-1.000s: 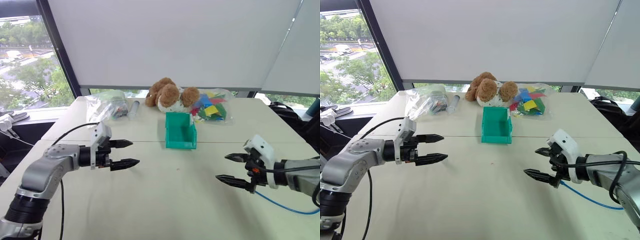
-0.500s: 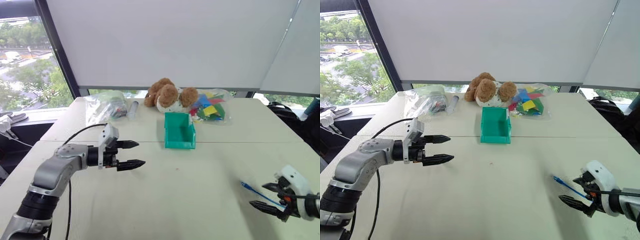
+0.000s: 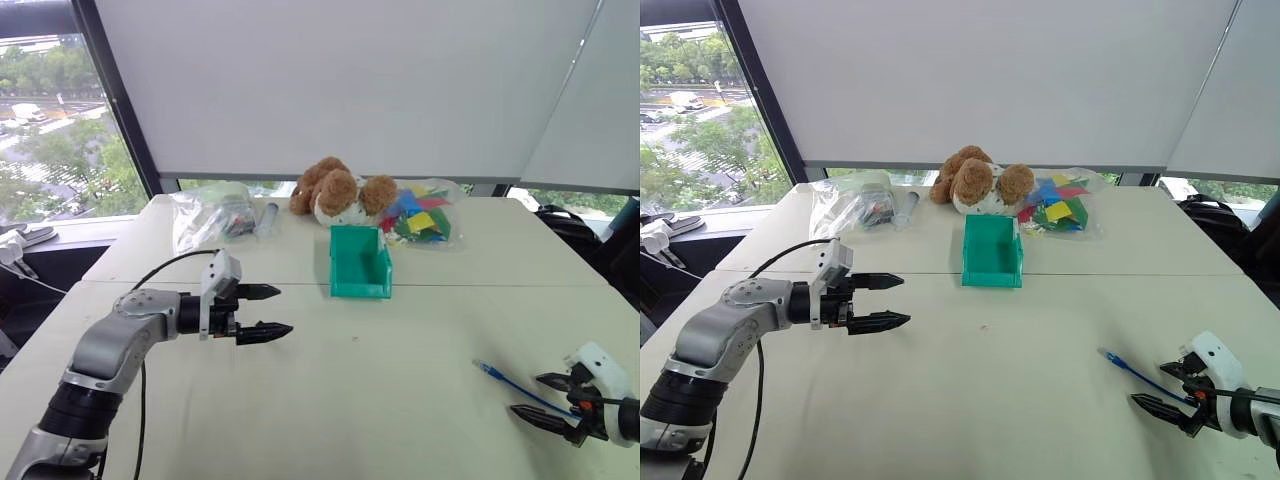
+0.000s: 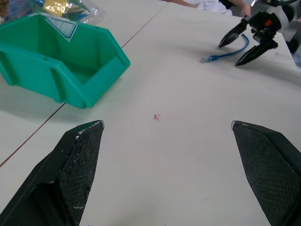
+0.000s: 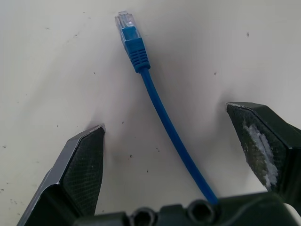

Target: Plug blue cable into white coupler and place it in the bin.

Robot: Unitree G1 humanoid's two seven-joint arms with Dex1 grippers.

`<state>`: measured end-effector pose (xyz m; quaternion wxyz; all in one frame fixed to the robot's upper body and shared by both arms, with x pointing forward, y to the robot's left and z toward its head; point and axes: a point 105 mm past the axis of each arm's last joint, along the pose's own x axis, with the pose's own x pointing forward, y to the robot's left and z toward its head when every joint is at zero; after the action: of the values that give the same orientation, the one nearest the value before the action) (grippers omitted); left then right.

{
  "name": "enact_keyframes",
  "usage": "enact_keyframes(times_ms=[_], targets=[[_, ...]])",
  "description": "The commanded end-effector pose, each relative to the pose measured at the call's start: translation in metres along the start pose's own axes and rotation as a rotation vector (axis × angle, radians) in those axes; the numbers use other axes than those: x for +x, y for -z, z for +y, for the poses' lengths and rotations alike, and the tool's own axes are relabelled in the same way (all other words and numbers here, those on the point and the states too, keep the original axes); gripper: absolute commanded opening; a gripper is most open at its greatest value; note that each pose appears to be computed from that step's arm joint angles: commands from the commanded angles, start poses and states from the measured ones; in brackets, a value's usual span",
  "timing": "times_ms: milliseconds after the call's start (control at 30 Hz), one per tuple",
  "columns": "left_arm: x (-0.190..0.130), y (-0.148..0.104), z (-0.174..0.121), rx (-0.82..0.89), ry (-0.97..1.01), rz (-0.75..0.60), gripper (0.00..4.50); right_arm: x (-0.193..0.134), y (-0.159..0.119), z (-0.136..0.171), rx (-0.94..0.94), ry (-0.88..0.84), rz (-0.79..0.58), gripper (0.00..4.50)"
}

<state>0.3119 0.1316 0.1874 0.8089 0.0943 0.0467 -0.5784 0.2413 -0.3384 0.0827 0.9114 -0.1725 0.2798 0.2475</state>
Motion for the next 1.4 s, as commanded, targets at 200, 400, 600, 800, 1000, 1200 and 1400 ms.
enact_keyframes(times_ms=[200, 400, 600, 800, 1000, 1200, 1400], targets=[[0.0, -0.021, 0.0, 0.043, -0.005, -0.062, 4.5, 0.005, 0.016, 0.004, -0.002, -0.028, 0.052, 1.09], [0.001, -0.02, -0.001, 0.042, -0.001, -0.058, 4.5, 0.004, -0.003, 0.007, -0.035, -0.054, 0.021, 0.02], [0.004, -0.021, -0.002, 0.041, 0.013, -0.057, 4.5, 0.015, -0.066, 0.048, -0.193, -0.225, -0.071, 0.02], [0.011, -0.02, -0.005, 0.049, 0.054, -0.05, 4.5, 0.048, -0.118, 0.108, -0.361, -0.46, -0.154, 0.02], [0.017, -0.015, -0.015, 0.063, 0.102, -0.019, 4.5, 0.099, -0.137, 0.148, -0.552, -0.602, -0.132, 0.02], [0.017, -0.002, -0.023, 0.055, 0.124, 0.022, 4.5, 0.118, -0.143, 0.156, -0.601, -0.652, -0.113, 0.02], [0.025, 0.016, -0.032, 0.076, 0.191, 0.08, 4.5, 0.115, -0.149, 0.152, -0.612, -0.653, -0.12, 1.79]])
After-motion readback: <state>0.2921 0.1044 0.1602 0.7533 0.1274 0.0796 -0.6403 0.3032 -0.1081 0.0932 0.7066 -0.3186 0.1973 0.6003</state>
